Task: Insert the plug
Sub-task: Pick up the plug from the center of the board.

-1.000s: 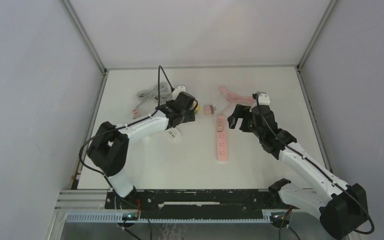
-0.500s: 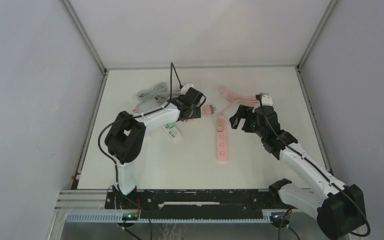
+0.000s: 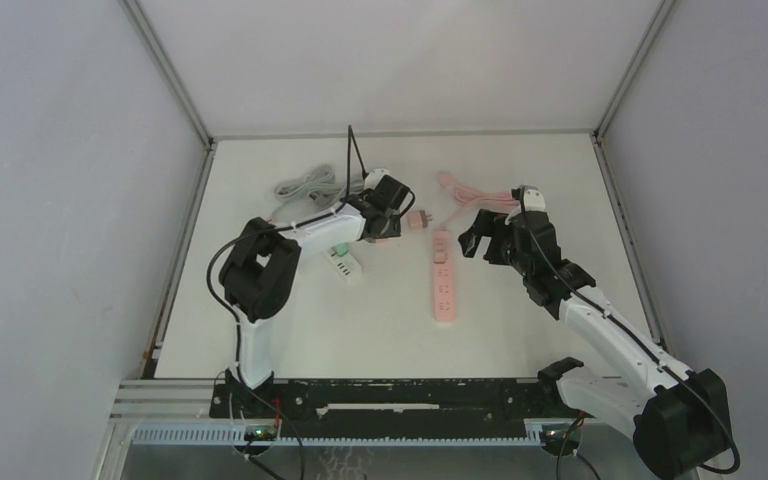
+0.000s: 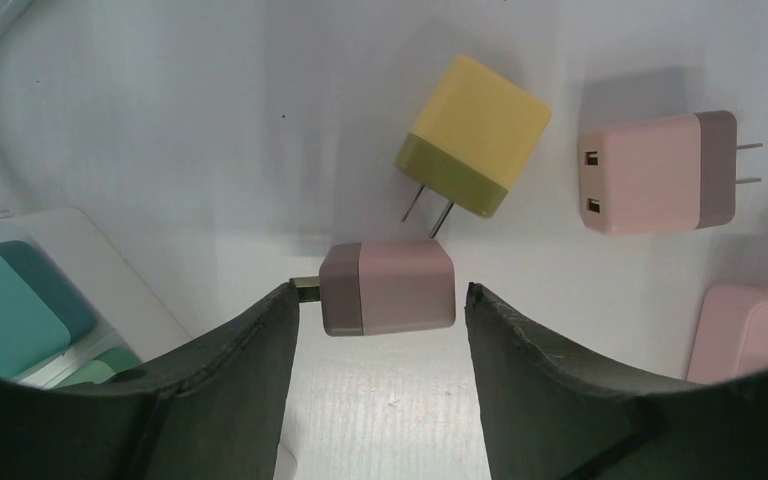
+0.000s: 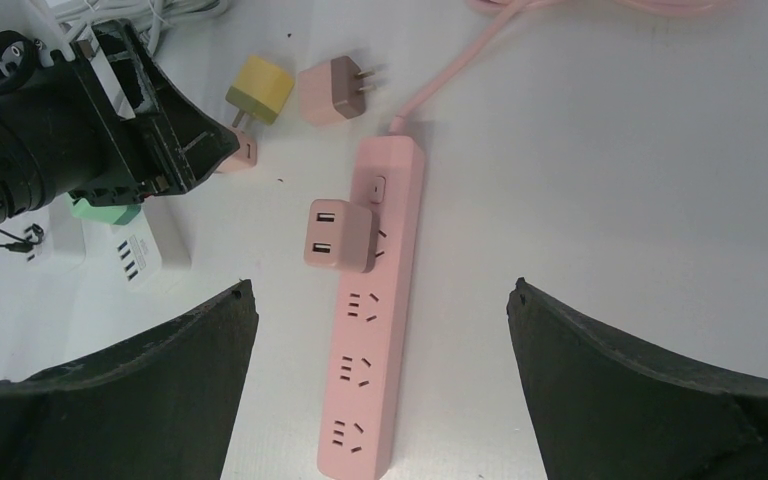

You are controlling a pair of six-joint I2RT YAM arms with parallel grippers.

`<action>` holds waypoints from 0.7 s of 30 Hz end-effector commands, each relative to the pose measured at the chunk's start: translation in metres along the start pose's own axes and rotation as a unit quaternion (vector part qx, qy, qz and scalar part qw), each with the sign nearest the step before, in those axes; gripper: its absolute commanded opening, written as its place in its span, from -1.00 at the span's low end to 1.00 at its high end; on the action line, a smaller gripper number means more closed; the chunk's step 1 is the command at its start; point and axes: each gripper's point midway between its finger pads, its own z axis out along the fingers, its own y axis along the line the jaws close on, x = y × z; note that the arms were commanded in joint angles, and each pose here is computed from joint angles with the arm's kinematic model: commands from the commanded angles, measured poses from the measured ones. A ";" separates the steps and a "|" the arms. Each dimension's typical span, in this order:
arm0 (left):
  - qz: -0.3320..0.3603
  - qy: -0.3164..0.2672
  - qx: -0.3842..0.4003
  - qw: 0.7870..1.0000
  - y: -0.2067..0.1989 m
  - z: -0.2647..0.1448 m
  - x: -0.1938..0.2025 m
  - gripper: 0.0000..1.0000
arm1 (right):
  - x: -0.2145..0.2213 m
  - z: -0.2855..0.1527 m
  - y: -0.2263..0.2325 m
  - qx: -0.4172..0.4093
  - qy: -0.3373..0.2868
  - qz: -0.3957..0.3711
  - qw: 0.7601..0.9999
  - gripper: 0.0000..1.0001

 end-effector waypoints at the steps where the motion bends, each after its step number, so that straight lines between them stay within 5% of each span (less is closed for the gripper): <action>1: -0.009 -0.029 -0.006 1.000 -0.003 -0.001 -0.025 0.31 | -0.013 0.001 0.006 -0.013 -0.025 0.009 1.000 1.00; 16: -0.012 -0.014 0.004 1.000 -0.004 0.007 -0.021 0.17 | -0.011 0.001 0.007 -0.018 -0.021 0.007 1.000 1.00; 21: -0.014 -0.011 0.008 1.000 -0.001 0.005 -0.019 -0.07 | -0.011 0.000 0.010 -0.026 -0.019 0.001 0.999 1.00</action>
